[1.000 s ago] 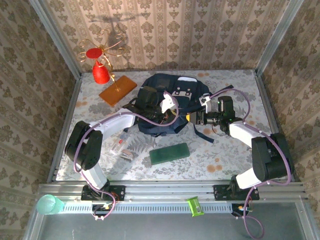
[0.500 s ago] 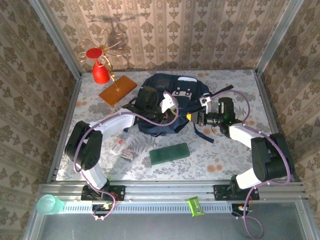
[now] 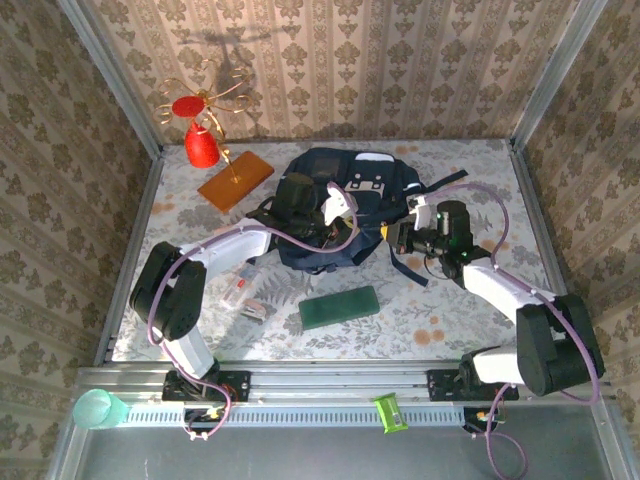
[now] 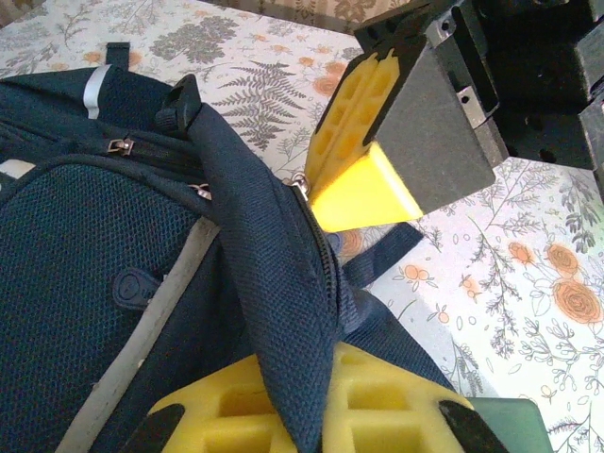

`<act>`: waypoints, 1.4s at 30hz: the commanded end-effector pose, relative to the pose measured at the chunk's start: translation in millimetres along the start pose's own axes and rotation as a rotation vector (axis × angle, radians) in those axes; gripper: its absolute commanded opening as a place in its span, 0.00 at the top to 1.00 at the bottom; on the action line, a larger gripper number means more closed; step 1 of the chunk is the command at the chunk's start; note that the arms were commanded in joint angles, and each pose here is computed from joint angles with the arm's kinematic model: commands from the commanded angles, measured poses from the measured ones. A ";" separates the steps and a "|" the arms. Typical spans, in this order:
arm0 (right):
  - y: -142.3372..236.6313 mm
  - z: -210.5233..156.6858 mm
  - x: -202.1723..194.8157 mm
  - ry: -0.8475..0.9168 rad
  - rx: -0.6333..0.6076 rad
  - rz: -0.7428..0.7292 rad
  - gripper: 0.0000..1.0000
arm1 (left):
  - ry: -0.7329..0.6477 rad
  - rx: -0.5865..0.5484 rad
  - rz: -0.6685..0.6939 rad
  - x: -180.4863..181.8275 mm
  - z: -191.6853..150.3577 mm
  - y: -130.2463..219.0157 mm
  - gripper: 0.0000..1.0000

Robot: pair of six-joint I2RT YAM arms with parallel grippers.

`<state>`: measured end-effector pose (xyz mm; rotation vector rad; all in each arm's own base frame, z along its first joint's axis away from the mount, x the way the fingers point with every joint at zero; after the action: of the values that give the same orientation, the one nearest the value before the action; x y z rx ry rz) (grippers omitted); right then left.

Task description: Pack the student bag

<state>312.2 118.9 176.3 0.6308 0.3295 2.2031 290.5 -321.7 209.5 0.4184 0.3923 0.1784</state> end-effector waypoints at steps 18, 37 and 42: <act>27.5 -17.8 -72.5 -0.121 0.204 -0.632 1.00 | -0.189 -0.211 -0.134 -34.7 44.6 55.7 1.00; 18.7 17.7 22.9 0.132 -0.047 0.235 0.46 | -0.193 -0.207 -0.210 -39.7 47.7 54.2 1.00; 6.9 28.5 24.2 0.144 -0.030 0.338 0.35 | -0.199 -0.203 -0.211 -41.6 49.1 53.9 1.00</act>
<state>306.4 126.0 196.5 0.5955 0.3232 2.4487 276.8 -294.4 239.9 0.3041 0.3423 0.0765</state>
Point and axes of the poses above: each hand's point on the last joint's axis, 136 mm out from that joint toward the fingers, its own y axis back along the fingers, its own x axis along the line the jaws close on, z = x × y, the point moved 6 cm from there along y, back along the fingers, and after that the axes turned 15 degrees about y, right-handed, at the moved point
